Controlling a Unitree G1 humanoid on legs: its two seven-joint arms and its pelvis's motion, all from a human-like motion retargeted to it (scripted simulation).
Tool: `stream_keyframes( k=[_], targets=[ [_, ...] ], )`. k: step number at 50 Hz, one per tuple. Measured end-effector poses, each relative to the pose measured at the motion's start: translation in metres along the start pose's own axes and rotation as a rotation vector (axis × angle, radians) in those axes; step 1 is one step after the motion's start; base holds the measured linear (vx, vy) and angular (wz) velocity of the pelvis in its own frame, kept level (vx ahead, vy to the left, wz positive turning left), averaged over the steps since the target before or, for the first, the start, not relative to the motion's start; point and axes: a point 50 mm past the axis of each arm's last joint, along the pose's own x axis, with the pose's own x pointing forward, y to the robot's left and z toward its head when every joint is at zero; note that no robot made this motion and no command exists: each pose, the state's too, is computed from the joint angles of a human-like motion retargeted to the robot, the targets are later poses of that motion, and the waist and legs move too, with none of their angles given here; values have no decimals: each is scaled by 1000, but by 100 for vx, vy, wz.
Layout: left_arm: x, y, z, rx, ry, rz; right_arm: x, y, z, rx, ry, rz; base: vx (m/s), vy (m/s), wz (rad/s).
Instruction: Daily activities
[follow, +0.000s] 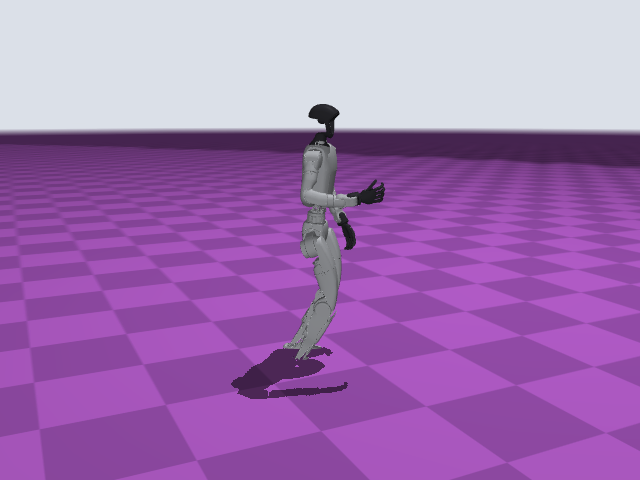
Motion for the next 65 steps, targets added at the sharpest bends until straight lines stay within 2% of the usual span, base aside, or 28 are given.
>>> stream_keyframes(
  k=[10,15,23,33,40,47,55,65],
  targets=[
    [7,3,4,-173,17,47,-58,-34,-134,118,608,-270,1,1,0],
    [8,-1,5,-208,17,63,-93,-30,-167,102,817,-326,-3,0,-3],
    [7,1,6,-212,13,110,-91,-31,-168,45,807,-344,0,0,0],
    [4,-1,2,-201,6,120,-42,-34,-103,35,437,-309,3,1,-2],
    [0,-2,-2,-266,3,163,-39,-33,-82,45,311,-349,2,0,-2],
    [2,-1,-3,-309,29,172,-89,-41,-133,6,604,-472,2,0,-1],
    [8,-4,-7,-333,91,131,-146,-36,-187,-60,1003,-482,-2,-1,-3],
    [5,-6,-17,-343,141,128,-151,-38,-194,-155,1092,-455,0,0,-3]
  ],
)
